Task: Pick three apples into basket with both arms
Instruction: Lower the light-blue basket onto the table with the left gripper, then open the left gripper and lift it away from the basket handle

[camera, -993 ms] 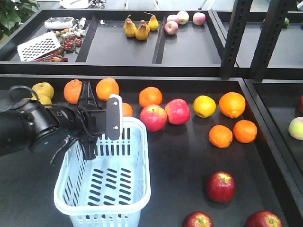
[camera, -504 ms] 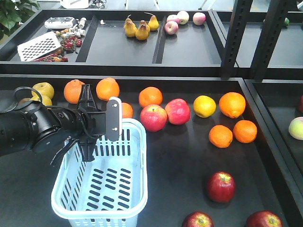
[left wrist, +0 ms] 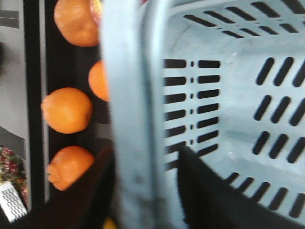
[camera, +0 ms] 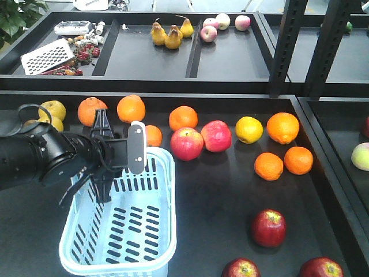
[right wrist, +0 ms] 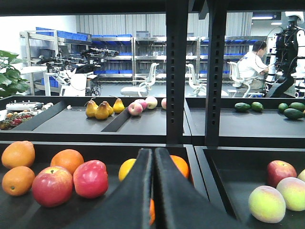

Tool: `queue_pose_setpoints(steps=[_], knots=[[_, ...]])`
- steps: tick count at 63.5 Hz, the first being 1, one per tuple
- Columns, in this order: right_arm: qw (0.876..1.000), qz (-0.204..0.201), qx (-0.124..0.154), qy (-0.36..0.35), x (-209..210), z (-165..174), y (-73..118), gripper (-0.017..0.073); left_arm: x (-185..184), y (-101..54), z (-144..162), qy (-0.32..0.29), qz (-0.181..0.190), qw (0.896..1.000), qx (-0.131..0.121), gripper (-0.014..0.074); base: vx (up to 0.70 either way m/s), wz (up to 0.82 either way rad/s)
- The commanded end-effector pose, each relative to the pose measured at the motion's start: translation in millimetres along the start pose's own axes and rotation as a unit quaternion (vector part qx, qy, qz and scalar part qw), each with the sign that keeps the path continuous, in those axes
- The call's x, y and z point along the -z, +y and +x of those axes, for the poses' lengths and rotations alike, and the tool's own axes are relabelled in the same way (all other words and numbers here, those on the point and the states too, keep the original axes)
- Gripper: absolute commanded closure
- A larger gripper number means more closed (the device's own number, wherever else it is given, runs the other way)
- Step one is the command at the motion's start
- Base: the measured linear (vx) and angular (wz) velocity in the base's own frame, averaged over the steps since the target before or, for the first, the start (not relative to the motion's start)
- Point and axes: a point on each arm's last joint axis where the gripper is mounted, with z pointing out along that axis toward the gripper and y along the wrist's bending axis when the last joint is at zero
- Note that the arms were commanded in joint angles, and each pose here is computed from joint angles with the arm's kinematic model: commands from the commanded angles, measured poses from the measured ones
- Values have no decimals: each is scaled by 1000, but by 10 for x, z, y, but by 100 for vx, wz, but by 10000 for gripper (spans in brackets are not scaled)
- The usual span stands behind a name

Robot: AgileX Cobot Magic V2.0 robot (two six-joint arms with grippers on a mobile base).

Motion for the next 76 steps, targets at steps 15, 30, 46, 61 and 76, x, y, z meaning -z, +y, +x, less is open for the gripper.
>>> queue_pose_setpoints(steps=[15,30,46,61,76], knots=[[999,1,2,-35,8,-25,-1,568,199,86,-74,-11,-10,999,33,-138,0,0],[999,1,2,-35,8,-25,-1,568,499,39,-171,-2,11,999,40,-59,0,0],[999,1,2,-35,8,-25,-1,568,991,80,-180,-28,13,994,108,15,0,0],[999,1,2,-35,8,-25,-1,568,1751,185,-94,-91,-52,970,218,15,0,0],[999,1,2,-35,8,-25,-1,568,2341,226,225,-111,-119,902,400,15,0,0]])
